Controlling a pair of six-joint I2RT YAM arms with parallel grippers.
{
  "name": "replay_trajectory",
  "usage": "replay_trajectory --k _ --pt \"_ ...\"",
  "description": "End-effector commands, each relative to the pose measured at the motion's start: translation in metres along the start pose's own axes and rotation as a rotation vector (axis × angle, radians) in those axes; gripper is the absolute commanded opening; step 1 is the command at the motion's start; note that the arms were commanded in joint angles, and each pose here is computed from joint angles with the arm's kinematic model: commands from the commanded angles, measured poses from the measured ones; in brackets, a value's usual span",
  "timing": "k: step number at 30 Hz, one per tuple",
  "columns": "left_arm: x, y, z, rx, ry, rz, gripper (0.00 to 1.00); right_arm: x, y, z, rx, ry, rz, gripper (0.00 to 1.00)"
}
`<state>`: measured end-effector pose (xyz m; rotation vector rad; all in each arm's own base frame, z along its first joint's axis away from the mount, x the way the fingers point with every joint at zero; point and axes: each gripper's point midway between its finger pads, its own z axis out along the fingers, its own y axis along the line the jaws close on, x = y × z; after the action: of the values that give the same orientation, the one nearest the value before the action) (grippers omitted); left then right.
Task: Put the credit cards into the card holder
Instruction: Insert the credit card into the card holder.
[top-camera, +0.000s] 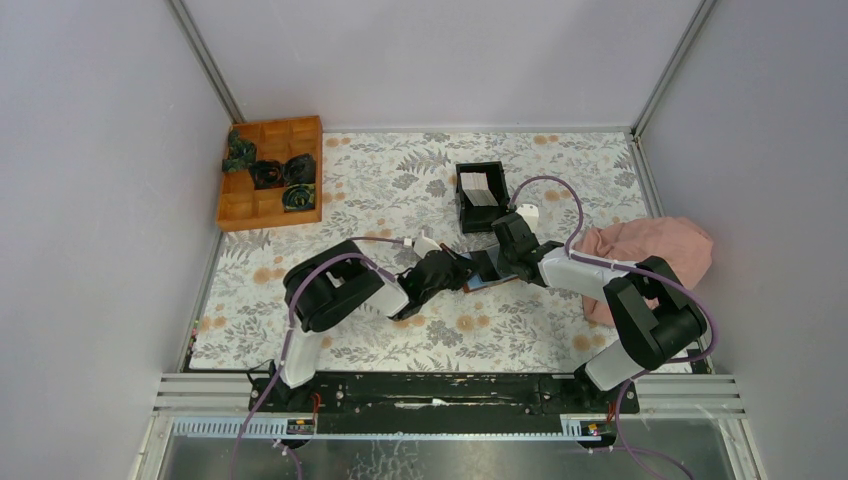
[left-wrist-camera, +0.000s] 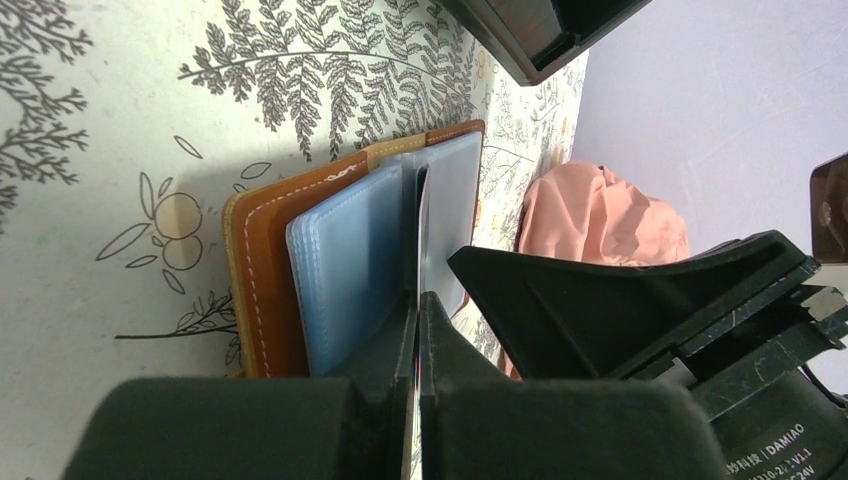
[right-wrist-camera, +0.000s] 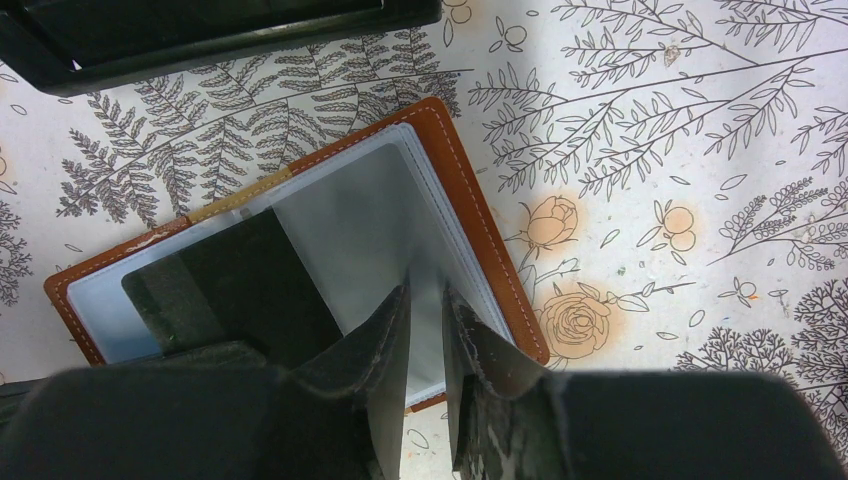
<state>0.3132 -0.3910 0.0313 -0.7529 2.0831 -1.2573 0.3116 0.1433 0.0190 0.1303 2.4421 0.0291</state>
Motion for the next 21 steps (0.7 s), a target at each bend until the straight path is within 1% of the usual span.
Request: replay_trajectory --k 1,13,21 --pt "0.001 0.002 0.009 -0.007 -0.015 0.006 0.0 0.017 -0.006 0.004 0.015 0.065 -0.012 0.25" --pt "0.005 0.004 0.017 -0.022 -0.019 0.038 0.0 0.014 -0.005 0.001 0.01 0.06 -0.011 0.25" --pt "0.01 0.014 0.016 -0.046 0.004 0.062 0.0 -0.001 -0.011 -0.006 0.041 -0.008 0.025 0.26"
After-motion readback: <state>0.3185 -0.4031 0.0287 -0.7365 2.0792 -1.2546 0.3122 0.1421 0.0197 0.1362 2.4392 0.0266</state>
